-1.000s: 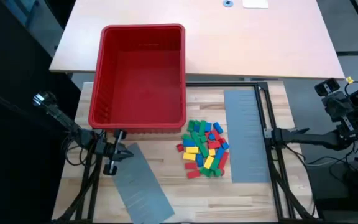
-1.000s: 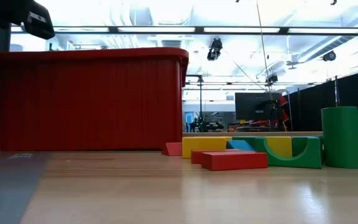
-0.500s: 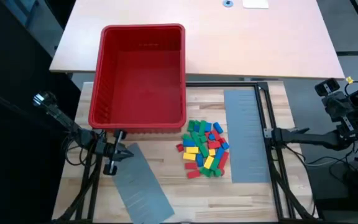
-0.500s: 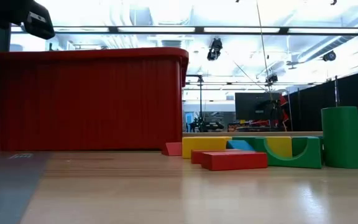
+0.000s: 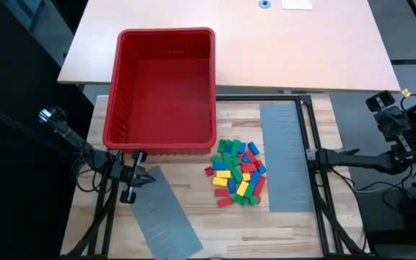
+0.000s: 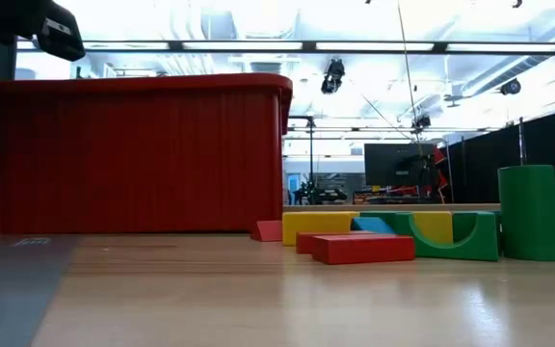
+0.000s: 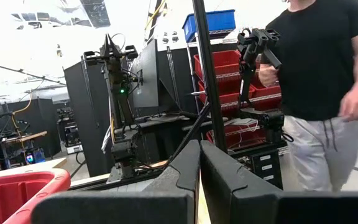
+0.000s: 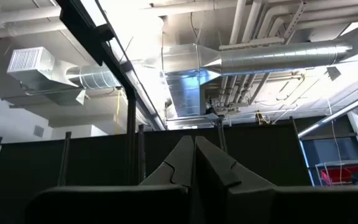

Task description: Sort blocks

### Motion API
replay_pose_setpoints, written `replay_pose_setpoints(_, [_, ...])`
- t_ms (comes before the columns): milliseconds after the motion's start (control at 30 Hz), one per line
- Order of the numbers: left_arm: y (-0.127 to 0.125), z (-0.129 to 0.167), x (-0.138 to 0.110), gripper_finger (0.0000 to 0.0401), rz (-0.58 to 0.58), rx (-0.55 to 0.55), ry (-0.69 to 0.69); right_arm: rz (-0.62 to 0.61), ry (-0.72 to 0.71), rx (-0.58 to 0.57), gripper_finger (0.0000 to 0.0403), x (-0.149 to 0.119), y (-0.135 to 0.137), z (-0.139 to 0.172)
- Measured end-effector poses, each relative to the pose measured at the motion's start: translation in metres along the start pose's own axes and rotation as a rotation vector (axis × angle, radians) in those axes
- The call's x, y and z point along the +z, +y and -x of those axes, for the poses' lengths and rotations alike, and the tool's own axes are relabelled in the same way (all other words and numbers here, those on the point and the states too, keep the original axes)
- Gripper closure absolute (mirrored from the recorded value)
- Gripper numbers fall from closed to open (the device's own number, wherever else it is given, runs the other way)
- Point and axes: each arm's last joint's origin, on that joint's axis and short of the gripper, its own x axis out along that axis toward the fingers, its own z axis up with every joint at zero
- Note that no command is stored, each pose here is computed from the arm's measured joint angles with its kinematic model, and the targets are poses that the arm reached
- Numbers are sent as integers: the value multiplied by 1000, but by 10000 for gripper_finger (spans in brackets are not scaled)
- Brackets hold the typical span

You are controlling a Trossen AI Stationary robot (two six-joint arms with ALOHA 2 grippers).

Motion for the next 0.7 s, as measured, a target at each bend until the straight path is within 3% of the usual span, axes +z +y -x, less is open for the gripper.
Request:
replay_pose_setpoints(300, [0, 0, 0, 401, 0, 0, 0, 0, 0, 0, 403, 0, 0, 0])
replay_pose_setpoints(500, [0, 0, 0, 401, 0, 0, 0, 96, 1, 0, 403, 0, 0, 0])
replay_pose_setpoints(700, [0, 0, 0, 401, 0, 0, 0, 93, 1, 0, 403, 0, 0, 0])
